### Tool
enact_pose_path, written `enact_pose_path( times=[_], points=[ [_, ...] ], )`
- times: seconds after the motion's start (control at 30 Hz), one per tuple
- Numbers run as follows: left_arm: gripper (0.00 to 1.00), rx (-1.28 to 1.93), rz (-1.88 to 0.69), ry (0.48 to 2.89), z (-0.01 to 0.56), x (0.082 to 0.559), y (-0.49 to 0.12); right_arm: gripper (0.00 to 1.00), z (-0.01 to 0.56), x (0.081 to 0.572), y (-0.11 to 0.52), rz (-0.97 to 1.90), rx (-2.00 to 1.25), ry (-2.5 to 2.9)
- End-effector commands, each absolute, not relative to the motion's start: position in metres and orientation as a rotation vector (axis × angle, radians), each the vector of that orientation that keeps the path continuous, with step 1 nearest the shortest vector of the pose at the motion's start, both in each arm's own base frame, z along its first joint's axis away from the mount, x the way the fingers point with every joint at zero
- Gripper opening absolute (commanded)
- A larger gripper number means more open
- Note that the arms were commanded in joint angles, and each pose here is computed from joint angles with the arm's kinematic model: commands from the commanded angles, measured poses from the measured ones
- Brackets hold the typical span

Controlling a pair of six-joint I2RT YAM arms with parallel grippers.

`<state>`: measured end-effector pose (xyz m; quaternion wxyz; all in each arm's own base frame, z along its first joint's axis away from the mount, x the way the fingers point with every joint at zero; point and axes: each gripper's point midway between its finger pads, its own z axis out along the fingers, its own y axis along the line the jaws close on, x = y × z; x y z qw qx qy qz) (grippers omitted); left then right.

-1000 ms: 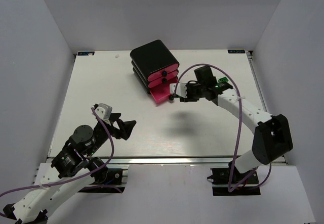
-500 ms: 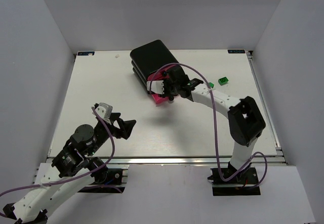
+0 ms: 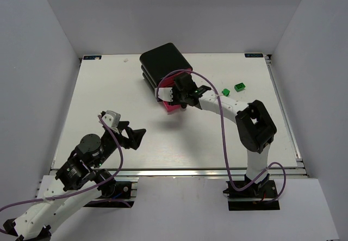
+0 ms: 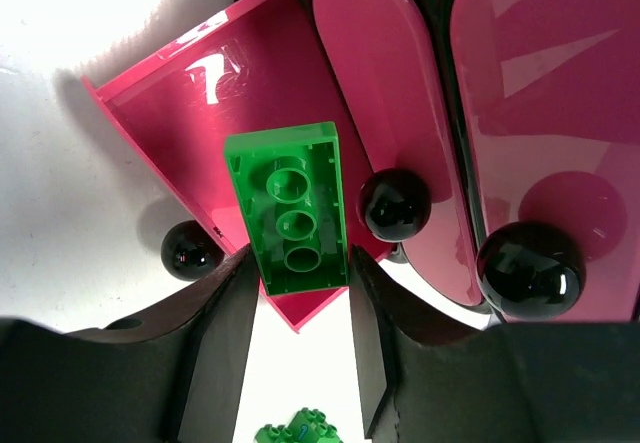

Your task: Sort the legos into containers by color

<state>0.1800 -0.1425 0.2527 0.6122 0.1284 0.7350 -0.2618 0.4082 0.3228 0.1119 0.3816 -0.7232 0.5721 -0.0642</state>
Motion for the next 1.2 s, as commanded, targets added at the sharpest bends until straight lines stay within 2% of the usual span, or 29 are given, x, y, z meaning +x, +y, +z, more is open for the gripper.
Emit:
enact_pose_path(
  times=[0.0,0.37,0.57,0.73,1.03,1.17],
  points=[
    [0.91,0.277,-0.598,1.701,0.251,0.180,-0.139,0.46,0.130,0.421,0.333,-0.181,-1.769,1.446],
    [0.91,0.276,-0.604,1.694,0.252,0.179,-0.139,0.48,0.125,0.424,0.332,-0.204,-1.757,1.465],
    [0.91,0.273,-0.604,1.693,0.253,0.178,-0.139,0.60,0.123,0.428,0.330,-0.226,-1.753,1.473],
    [0.91,0.269,-0.607,1.687,0.254,0.178,-0.138,0.60,0.125,0.426,0.330,-0.215,-1.739,1.488],
    [0.91,0.268,-0.619,1.669,0.258,0.176,-0.137,0.60,0.176,0.375,0.316,0.017,-1.597,1.465],
    [0.91,0.271,-0.627,1.661,0.259,0.175,-0.138,0.66,0.202,0.357,0.303,0.168,-1.405,1.545]
  ],
)
